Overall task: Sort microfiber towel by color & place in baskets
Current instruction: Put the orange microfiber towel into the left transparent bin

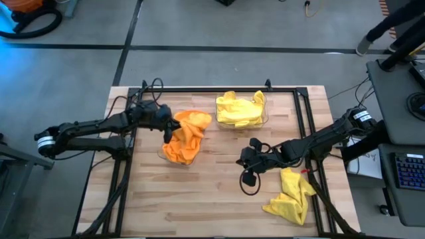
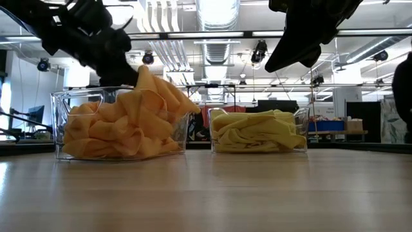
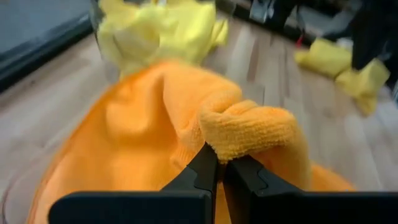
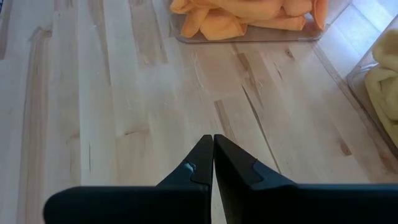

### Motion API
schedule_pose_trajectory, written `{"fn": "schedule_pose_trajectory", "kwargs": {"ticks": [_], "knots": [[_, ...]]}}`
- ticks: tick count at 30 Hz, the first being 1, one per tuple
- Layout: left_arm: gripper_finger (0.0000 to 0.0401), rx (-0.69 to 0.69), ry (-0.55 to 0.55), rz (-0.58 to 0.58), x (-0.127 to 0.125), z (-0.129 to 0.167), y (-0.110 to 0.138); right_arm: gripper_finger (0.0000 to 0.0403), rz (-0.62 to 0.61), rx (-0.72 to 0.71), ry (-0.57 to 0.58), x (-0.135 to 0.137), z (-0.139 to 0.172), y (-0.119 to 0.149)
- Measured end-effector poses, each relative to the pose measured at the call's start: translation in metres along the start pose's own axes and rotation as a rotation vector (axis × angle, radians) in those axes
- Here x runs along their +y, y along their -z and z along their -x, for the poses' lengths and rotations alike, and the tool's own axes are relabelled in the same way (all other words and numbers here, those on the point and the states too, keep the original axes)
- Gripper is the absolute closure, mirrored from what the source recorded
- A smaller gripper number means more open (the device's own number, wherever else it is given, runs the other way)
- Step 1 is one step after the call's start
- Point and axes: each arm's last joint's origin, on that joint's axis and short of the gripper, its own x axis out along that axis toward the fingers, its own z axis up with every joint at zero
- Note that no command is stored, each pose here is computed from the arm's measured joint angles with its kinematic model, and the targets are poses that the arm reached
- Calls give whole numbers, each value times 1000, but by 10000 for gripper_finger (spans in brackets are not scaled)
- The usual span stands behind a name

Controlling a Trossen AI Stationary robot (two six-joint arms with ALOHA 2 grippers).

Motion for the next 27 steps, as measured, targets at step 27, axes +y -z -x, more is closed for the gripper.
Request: {"fn": "schedule_pose_trajectory", "kwargs": {"ticks": [27], "knots": [[381,256,-68,58,4,3,25,394,-2,-4,-2,0,0,0]]}}
